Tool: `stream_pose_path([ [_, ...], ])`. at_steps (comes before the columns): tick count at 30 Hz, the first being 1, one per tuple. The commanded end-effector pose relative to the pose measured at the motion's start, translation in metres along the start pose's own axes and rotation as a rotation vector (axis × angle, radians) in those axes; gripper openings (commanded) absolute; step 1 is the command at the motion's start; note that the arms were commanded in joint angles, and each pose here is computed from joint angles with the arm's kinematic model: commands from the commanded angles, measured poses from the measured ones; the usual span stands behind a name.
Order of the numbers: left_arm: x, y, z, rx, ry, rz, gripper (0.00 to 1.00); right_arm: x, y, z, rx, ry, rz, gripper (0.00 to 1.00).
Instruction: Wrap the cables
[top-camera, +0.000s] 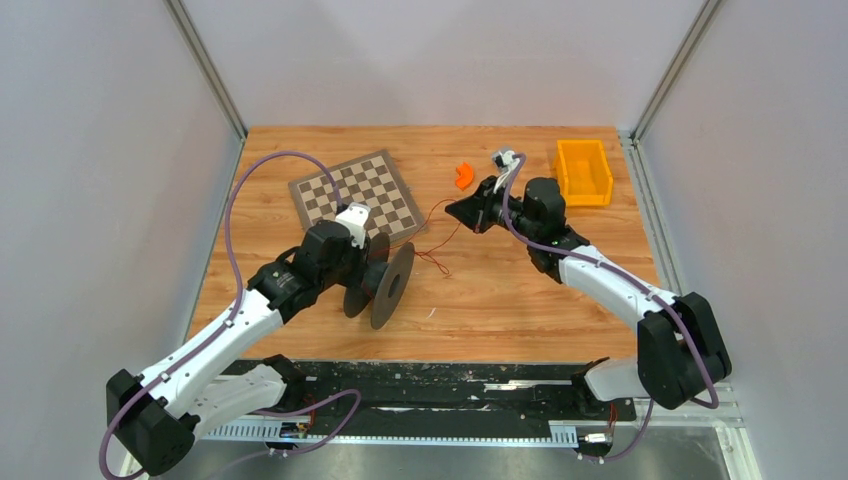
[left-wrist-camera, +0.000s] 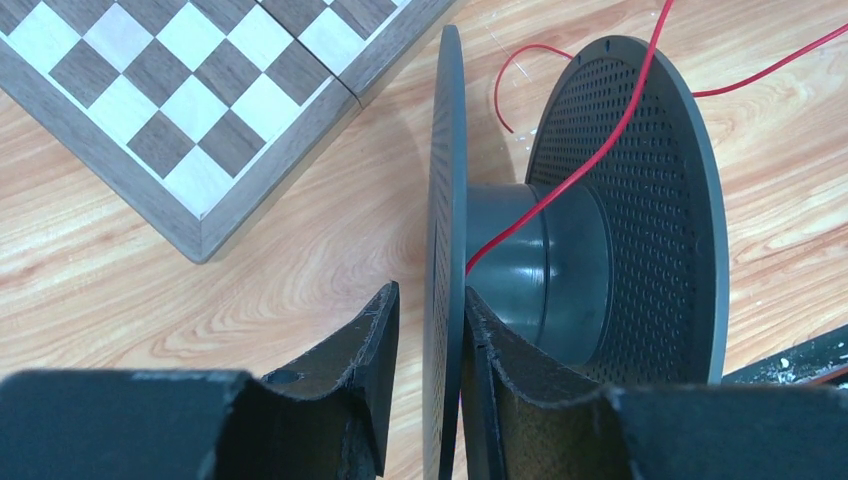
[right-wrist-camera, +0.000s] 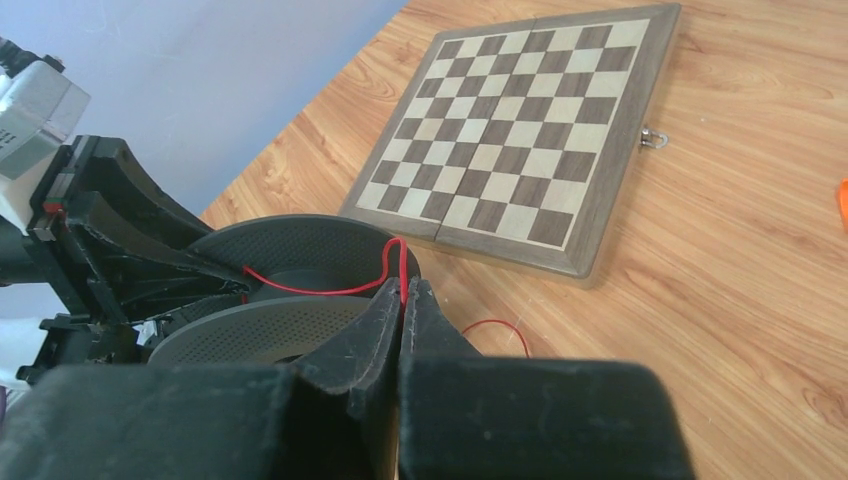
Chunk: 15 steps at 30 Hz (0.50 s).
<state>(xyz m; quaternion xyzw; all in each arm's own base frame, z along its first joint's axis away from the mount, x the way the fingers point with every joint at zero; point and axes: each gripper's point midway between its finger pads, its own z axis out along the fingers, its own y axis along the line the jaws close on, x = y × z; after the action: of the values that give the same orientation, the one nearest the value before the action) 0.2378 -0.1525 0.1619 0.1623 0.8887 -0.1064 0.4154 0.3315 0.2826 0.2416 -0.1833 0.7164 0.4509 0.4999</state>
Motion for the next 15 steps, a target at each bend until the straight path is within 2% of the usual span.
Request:
stream_pose_path([
  [1, -0.009, -0.001, -0.002, -0.006, -0.028, -0.003, 0.36, -0.016, 0.006, -0.006, -0.020, -0.059, -0.010, 0.00],
  [15, -0.008, -0.003, -0.001, 0.001, -0.023, 0.014, 0.37, -0.011, -0.009, -0.012, 0.007, -0.062, 0.019, 0.00],
])
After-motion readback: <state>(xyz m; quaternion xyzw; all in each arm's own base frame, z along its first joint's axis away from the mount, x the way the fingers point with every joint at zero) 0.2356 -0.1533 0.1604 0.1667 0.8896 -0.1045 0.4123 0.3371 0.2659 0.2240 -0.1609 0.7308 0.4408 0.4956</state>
